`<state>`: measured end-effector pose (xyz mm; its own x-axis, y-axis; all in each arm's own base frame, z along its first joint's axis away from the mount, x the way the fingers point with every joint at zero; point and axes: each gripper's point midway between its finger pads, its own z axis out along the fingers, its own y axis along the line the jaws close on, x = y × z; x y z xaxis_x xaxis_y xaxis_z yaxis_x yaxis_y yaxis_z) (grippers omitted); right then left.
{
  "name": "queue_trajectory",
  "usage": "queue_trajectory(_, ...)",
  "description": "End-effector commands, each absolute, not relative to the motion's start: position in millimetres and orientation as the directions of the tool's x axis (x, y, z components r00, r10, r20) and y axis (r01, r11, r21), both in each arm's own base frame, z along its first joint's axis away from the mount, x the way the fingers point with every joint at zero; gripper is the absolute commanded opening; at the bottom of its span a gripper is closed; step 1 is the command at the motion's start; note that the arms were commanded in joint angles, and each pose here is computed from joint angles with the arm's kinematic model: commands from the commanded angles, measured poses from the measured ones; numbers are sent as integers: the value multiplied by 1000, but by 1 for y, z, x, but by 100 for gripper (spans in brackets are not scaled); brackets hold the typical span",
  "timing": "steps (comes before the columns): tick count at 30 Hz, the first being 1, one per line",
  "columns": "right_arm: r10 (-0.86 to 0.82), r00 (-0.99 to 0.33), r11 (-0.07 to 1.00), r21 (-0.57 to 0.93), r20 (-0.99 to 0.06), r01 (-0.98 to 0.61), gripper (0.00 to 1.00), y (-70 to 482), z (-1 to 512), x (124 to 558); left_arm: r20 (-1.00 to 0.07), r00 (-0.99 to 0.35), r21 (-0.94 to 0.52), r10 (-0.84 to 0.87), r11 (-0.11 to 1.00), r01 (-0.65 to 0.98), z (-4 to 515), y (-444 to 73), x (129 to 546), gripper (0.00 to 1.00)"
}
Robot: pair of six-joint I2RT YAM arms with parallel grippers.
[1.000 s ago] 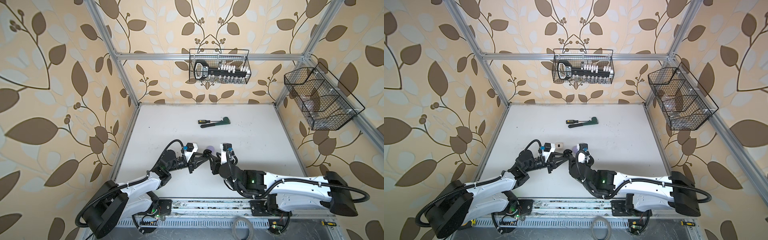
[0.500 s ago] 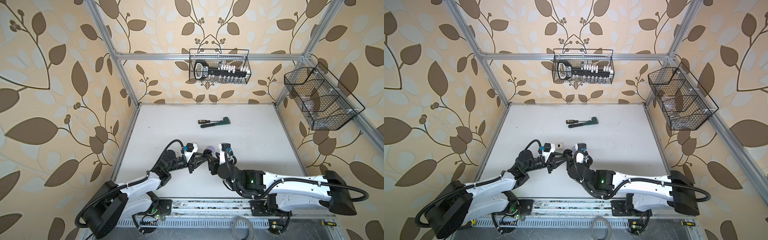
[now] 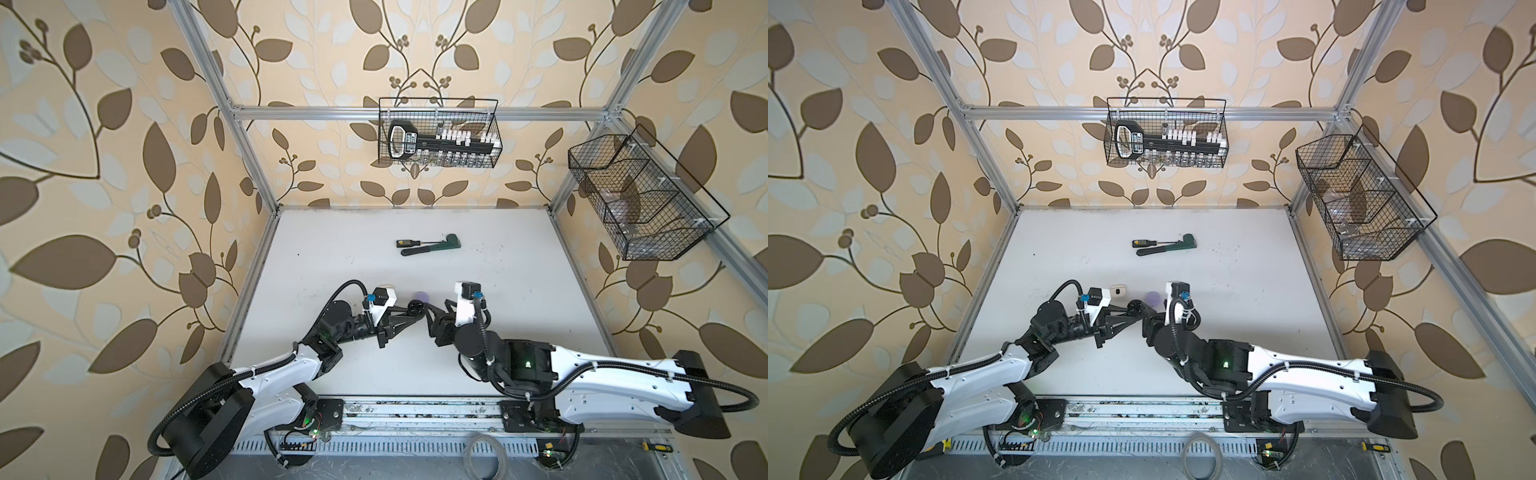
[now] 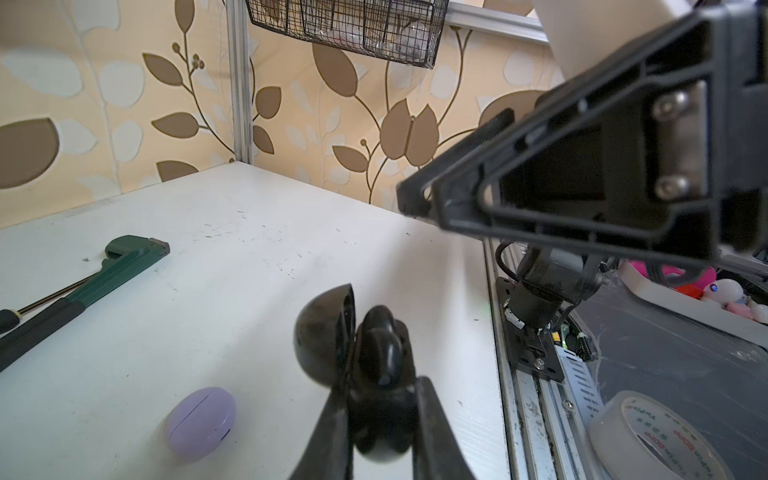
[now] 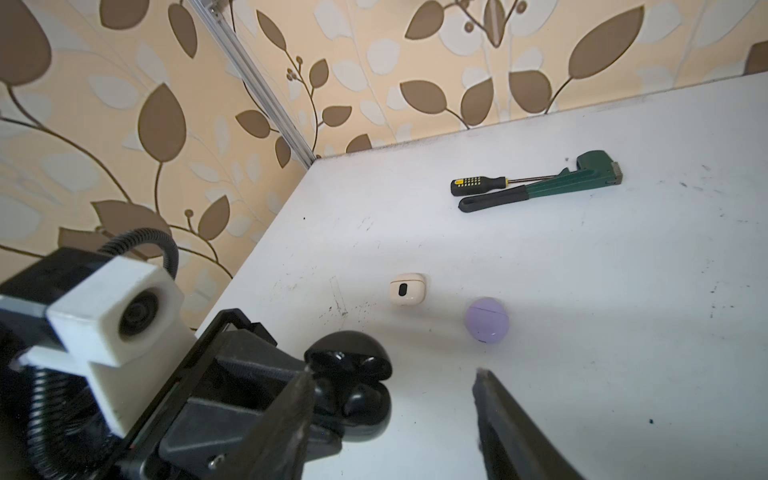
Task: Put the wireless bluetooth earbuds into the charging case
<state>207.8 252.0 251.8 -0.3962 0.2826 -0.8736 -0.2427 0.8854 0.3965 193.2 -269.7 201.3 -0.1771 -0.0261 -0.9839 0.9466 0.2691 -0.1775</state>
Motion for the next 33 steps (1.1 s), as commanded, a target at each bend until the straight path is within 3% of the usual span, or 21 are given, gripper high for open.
queue_trajectory(1,288,-391,897,389,-874,-208,64,226,237,215,-994,-96,-105,-49,204,973,219,-273,179,0)
queue_trajectory(9,349,-472,856,480,-810,-190,65,203,205,244,-998,-50,-55,-48,111,992,226,-278,159,0)
queue_trajectory(16,333,-513,794,528,-791,-300,66,229,200,246,-998,-51,-52,-29,5,999,223,-290,144,0)
queue_trajectory(33,279,-546,745,537,-790,-396,63,261,195,237,-999,-50,-50,-20,5,999,220,-293,144,0)
